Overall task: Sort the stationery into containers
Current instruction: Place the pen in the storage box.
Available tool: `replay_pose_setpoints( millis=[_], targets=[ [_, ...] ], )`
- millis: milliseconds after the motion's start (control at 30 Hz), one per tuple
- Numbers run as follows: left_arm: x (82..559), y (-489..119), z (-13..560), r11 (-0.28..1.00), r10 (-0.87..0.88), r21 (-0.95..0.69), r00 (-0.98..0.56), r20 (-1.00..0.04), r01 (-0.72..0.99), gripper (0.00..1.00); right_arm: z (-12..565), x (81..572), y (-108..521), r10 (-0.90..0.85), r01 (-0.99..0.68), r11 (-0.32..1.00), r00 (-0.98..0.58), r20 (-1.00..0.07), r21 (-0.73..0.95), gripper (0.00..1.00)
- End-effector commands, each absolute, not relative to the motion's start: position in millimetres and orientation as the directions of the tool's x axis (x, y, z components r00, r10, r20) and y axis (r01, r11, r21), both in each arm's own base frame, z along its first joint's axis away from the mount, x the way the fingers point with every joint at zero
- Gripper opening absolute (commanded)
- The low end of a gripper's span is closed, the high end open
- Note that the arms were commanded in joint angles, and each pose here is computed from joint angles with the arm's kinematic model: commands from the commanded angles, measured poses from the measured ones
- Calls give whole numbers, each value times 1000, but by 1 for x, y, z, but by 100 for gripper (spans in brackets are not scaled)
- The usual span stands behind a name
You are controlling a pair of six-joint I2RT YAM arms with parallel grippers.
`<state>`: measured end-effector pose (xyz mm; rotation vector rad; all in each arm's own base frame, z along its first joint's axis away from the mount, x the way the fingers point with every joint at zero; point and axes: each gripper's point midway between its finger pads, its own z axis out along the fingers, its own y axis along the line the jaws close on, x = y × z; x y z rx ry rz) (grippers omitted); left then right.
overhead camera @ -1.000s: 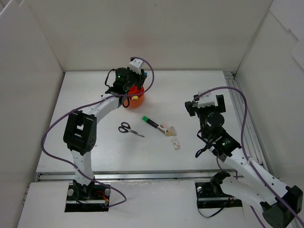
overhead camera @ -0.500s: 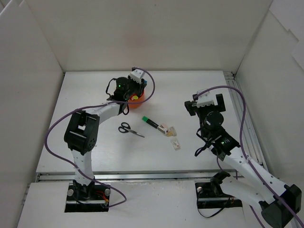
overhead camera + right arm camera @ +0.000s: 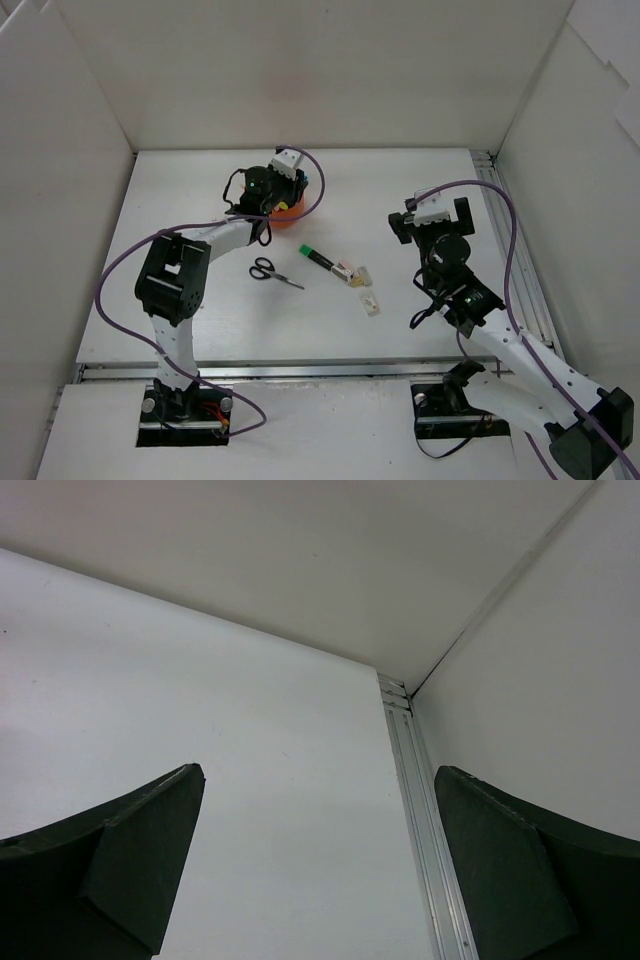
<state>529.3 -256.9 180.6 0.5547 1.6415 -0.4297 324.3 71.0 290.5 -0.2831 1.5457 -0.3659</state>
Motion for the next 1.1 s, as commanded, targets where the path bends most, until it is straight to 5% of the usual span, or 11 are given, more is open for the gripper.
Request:
replay_pose_setpoints(
  millis=[0, 233, 333, 367, 500, 667, 900, 1067],
  targets=[
    [534, -253, 225, 831, 34, 21, -14, -999, 556, 35, 311, 327, 71, -351, 83, 935, 62, -934, -346, 98],
    [526, -254, 237, 825, 56, 42, -7, -998, 564, 51, 309, 327, 69, -350, 88, 935, 56, -935, -345, 98],
    [515, -263, 249, 819, 57, 40, -12, -998, 572, 70, 311, 326, 70, -344, 85, 937, 65, -937, -338, 98],
    [511, -261, 259, 822, 50, 40, -3, -999, 568, 98, 310, 325, 70, -343, 81, 938, 65, -937, -338, 98],
    [492, -263, 288, 825, 6, -3, -14, -1000, 565, 99, 310, 326, 71, -329, 74, 943, 66, -942, -324, 98],
    [452, -269, 304, 846, -113, -229, -259, -959, 482, 99, 308, 323, 68, -279, 91, 958, 51, -959, -274, 98],
    [394, -266, 258, 867, -278, -463, -592, -757, 186, 100, 304, 310, 29, -164, 305, 939, -16, -986, -161, 98],
    [365, -270, 213, 890, -337, -455, -688, -642, -11, 100, 294, 301, 17, -100, 370, 922, -55, -994, -113, 98]
  ],
)
